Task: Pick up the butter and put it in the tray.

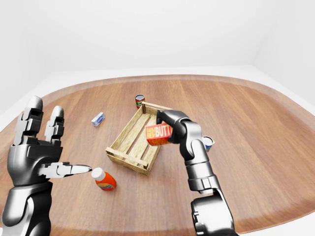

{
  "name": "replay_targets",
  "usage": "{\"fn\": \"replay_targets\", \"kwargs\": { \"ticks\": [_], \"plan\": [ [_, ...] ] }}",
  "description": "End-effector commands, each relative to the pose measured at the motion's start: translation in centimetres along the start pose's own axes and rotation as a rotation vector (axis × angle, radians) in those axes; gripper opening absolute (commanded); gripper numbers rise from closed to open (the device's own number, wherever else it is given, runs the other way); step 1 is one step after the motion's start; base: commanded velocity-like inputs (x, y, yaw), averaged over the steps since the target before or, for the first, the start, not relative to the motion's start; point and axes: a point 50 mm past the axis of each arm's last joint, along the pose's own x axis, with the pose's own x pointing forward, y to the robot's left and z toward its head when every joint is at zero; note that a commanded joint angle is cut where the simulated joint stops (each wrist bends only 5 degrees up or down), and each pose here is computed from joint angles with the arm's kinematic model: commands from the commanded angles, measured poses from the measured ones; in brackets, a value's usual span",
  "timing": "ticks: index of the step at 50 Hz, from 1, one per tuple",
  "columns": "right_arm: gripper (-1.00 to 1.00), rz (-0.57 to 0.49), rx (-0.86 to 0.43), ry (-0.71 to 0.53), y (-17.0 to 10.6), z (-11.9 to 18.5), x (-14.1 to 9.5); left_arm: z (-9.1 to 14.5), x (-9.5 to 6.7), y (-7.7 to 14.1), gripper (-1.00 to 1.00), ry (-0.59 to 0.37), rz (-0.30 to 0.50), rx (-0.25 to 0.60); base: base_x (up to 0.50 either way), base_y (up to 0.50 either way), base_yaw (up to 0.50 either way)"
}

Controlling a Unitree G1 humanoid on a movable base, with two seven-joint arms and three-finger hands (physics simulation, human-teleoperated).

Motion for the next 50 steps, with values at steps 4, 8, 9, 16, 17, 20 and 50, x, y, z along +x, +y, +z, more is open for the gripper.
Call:
{"fn": "replay_targets", "kwargs": {
  "ticks": [4, 8, 9, 16, 17, 20, 50],
  "plan": [
    [-1.0, -0.002, 0.135, -0.129, -2.1, 3.0, 2.7, 0.0, -0.1, -0.1, 1.0, 0.002, -0.004, 0.0, 0.0, 0.0, 0.0],
    [-1.0, -0.018, 0.187, -0.145, -2.3, 3.3, 3.3, 0.0, 0.1, 0.0, 1.0, 0.0, -0.002, 0.0, 0.0, 0.0, 0.0],
    [-1.0, -0.037, 0.211, -0.146, -2.5, 3.3, 3.5, -0.2, 0.1, 0.0, 1.0, 0.006, -0.002, -0.001, 0.0, 0.0, 0.0],
    [-1.0, -0.087, 0.332, -0.143, -3.0, 3.1, 4.5, -0.1, 0.0, -0.1, 1.0, 0.003, -0.004, 0.0, 0.0, 0.0, 0.0],
    [-1.0, -0.089, 0.339, -0.143, -3.0, 3.1, 4.6, -0.2, 0.0, -0.1, 1.0, 0.008, -0.004, 0.0, 0.0, 0.0, 0.0],
    [-1.0, -0.091, 0.376, -0.136, -2.7, 3.2, 5.0, -0.2, 0.0, -0.1, 1.0, 0.012, -0.005, 0.0, 0.0, 0.0, 0.0],
    [-1.0, -0.101, 0.458, -0.016, 0.8, 5.1, 7.1, 0.1, 0.1, 0.0, 1.0, -0.004, -0.002, -0.001, 0.0, 0.0, 0.0]
  ]
}}
